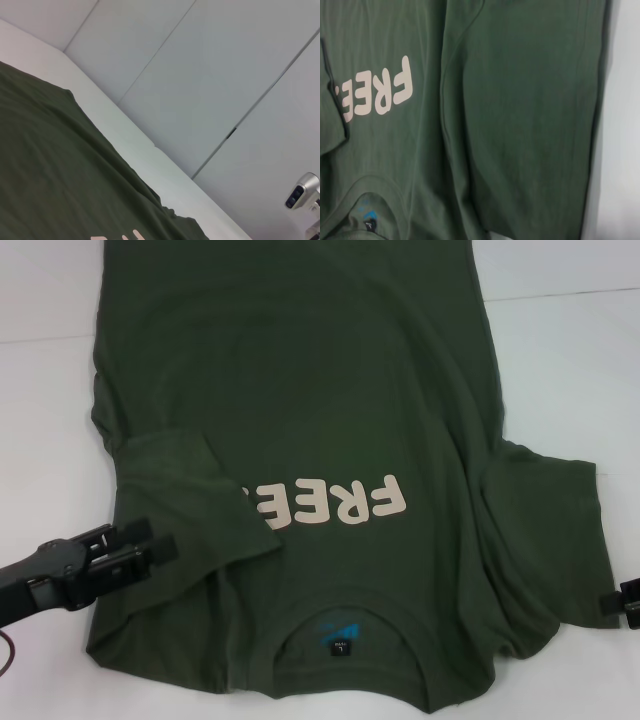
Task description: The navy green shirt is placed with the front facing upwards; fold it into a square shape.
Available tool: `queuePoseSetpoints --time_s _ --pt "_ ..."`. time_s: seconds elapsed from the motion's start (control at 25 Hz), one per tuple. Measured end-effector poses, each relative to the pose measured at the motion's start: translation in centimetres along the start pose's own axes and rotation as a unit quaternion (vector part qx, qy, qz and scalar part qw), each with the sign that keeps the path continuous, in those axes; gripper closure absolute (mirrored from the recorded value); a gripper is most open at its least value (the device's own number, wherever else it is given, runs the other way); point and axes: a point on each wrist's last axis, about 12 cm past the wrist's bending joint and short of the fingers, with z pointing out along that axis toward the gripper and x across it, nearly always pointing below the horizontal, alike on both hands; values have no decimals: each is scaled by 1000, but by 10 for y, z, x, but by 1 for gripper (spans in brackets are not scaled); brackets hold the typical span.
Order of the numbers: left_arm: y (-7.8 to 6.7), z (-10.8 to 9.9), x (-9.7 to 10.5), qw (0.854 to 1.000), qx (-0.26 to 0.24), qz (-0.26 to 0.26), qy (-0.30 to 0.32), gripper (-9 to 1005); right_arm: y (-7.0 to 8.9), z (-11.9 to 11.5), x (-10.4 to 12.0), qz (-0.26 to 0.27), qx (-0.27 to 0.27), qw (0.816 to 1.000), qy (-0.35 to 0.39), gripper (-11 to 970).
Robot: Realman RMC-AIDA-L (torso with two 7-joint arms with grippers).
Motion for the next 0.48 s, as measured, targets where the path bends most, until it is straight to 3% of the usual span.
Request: queuePoseSetpoints --time_s 0.48 --pt "0 0 0 1000 -1 -1 0 229 5 6 -5 -8 -1 1000 4 350"
